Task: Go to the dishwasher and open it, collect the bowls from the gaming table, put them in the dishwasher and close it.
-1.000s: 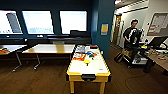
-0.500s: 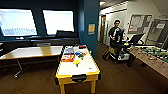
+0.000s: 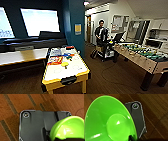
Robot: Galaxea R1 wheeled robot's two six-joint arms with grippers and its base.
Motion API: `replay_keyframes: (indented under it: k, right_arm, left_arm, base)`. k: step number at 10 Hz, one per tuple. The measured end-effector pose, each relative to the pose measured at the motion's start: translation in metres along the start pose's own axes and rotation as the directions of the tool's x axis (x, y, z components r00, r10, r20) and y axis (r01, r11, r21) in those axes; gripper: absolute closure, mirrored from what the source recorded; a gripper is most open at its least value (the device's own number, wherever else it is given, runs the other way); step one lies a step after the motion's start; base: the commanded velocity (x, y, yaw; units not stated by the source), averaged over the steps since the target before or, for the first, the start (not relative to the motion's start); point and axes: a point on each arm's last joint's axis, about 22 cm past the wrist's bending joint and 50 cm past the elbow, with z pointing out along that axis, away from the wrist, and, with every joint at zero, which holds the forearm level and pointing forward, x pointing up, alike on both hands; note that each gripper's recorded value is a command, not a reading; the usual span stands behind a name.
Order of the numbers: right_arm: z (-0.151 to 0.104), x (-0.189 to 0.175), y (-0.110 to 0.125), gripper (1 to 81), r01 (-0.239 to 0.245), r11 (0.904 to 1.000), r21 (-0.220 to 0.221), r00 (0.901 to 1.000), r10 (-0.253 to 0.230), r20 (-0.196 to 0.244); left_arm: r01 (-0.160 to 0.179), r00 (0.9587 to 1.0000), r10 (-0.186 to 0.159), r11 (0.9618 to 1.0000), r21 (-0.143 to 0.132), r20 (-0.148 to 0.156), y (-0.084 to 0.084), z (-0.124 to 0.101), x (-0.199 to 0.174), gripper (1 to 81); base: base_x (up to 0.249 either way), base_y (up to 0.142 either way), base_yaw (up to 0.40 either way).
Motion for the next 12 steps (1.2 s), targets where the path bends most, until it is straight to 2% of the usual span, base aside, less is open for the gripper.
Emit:
replay_keyframes:
  k: [5, 12]
  right_arm:
    - [0.0001, -0.0025, -0.0004, 81.1, 0.007, 1.0, 0.0, 1.0, -0.007, 0.003]
    - [0.001, -0.0087, -0.0022, 81.1, 0.019, 0.9998, -0.002, 0.9998, -0.019, 0.012]
  left_arm:
    - [0.001, 1.0, -0.001, 1.0, -0.007, 0.0, 0.0054, 0.0015, -0.0003, 81.1]
    - [0.001, 1.0, -0.001, 1.0, -0.005, 0.001, 0.0046, 0.0013, -0.0006, 81.1]
  base:
    - [0.0, 0.0, -0.384]
    - [0.0, 0.0, -0.384]
